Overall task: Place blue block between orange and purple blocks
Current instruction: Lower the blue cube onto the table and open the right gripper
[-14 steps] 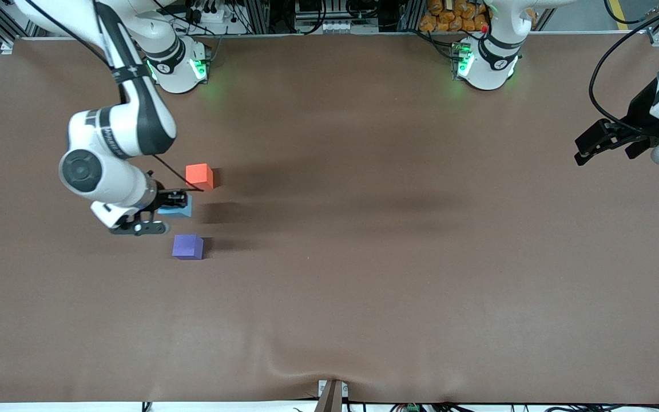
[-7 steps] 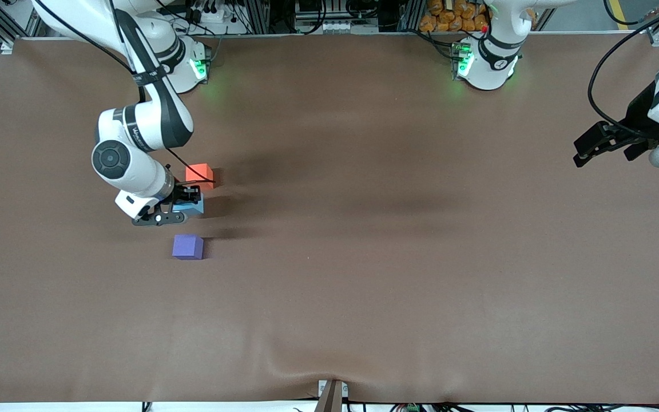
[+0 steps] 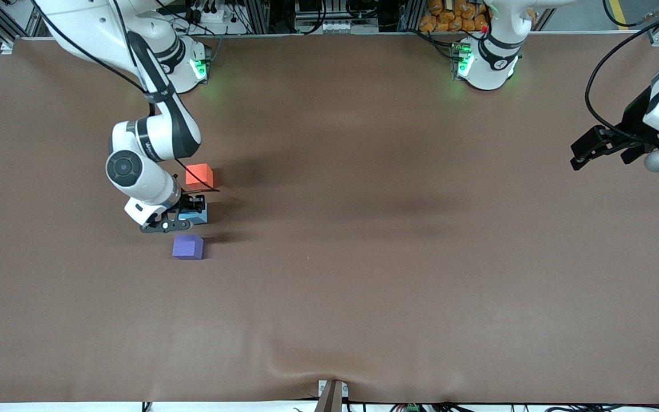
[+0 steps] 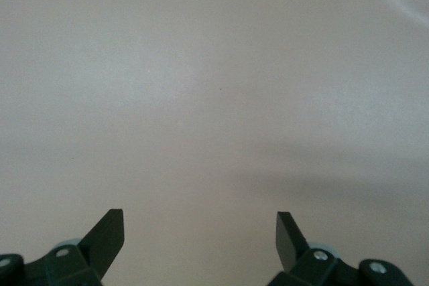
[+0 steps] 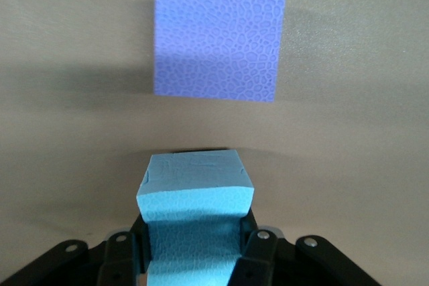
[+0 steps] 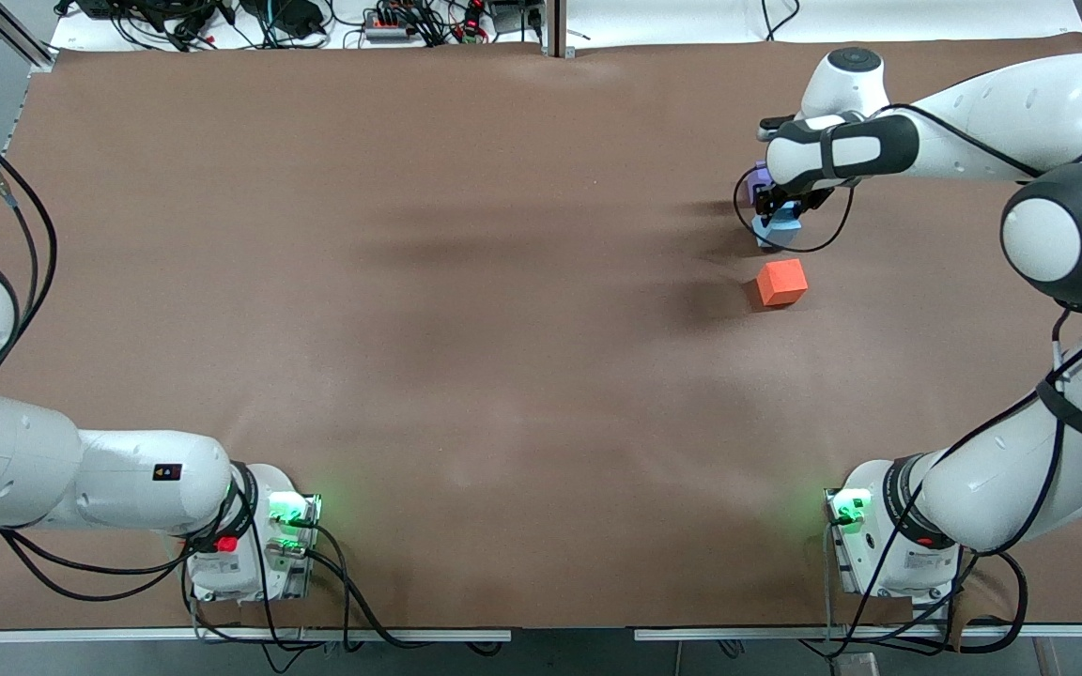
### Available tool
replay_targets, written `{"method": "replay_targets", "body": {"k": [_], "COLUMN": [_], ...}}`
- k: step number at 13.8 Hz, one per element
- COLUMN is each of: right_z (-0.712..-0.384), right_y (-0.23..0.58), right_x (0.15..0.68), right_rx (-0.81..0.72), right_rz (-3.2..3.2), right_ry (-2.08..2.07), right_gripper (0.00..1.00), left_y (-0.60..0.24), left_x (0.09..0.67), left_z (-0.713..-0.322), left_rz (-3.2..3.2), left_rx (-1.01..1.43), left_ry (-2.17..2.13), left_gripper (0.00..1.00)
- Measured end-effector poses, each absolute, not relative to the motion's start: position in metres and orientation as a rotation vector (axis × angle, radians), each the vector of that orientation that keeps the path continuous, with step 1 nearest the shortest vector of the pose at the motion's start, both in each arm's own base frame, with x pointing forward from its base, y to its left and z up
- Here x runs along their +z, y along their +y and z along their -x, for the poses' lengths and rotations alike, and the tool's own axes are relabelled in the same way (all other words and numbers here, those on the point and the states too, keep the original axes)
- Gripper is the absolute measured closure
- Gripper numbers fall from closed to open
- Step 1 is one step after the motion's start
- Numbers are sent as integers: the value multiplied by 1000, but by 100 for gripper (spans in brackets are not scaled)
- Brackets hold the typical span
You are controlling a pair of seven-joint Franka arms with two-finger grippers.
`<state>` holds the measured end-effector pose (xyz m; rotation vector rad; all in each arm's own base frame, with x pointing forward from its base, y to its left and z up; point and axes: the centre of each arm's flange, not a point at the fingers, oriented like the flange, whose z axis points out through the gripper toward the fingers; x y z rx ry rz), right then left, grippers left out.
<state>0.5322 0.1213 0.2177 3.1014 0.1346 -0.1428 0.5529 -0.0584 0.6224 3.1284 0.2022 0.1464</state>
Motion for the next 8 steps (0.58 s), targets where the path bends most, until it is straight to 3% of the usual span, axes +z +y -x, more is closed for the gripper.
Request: {"method": "replay_targets", "body": {"k": [4,8], "right_z": [-534,-536], "right_y": [118,116], "right_x": [210,213], "right_rx": [-133,-123], "right_rz": [-3097,-3097], "right_ry": [131,126], "right_gripper": [44,4], "left_y": [-59,-59], "left_x": [622,622], "left_z": [-554,-554], "left_rz": [-3128,-3128], "left_rx": [150,151], "left_ry": [201,199], "left_gripper": [0,0]}}
